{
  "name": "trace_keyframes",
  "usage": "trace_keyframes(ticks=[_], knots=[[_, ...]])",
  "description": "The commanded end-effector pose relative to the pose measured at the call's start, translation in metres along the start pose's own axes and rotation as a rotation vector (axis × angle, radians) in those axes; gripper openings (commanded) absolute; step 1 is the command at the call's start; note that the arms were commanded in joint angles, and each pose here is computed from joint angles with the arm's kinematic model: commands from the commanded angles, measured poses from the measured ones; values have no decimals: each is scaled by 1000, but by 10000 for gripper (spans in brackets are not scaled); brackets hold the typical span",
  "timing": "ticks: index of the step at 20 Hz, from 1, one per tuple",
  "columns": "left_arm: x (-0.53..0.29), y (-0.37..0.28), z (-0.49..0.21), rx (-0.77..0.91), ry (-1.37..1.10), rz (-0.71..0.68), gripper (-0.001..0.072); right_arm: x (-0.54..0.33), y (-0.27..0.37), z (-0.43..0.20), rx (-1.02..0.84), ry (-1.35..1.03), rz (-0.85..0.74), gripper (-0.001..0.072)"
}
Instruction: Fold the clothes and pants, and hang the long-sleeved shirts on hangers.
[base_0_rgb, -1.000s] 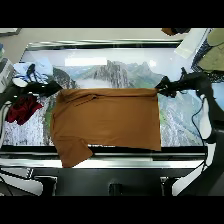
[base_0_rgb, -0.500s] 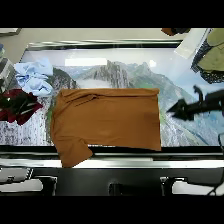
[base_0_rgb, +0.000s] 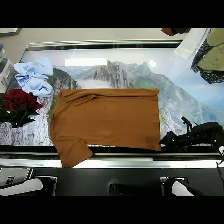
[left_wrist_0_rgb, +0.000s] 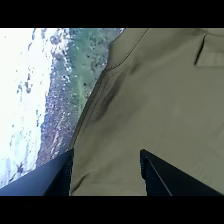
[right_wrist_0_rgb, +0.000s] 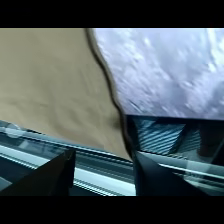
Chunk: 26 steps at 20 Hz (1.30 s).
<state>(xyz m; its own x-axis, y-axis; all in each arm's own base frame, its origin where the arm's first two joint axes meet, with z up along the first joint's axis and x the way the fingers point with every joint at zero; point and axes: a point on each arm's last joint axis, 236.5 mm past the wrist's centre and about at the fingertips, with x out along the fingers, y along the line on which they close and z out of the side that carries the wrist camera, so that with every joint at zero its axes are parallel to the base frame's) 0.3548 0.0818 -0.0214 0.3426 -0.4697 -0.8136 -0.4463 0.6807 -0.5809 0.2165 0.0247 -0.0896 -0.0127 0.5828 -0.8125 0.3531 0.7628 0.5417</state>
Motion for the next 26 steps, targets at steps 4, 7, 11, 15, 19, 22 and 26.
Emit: trace_keyframes(ticks=[4,7,11,15,19,22,26], knots=[[1,2,-1,-4,-3,2,481,6,-9,1,16,-28,-27,424],[1,2,1,-4,-12,4,481,12,-6,2,37,-38,-1,424],[1,3,4,-4,-23,7,481,26,-1,-4,67,-10,59,424],[1,3,4,-3,-22,7,482,33,3,-11,91,10,91,369],[15,19,-21,24,45,30,482,33,4,-6,74,-13,98,103],[31,31,-50,38,93,20,481,32,7,-4,73,-20,111,32],[50,31,-67,12,108,-24,481,32,7,-4,69,-19,111,32]])
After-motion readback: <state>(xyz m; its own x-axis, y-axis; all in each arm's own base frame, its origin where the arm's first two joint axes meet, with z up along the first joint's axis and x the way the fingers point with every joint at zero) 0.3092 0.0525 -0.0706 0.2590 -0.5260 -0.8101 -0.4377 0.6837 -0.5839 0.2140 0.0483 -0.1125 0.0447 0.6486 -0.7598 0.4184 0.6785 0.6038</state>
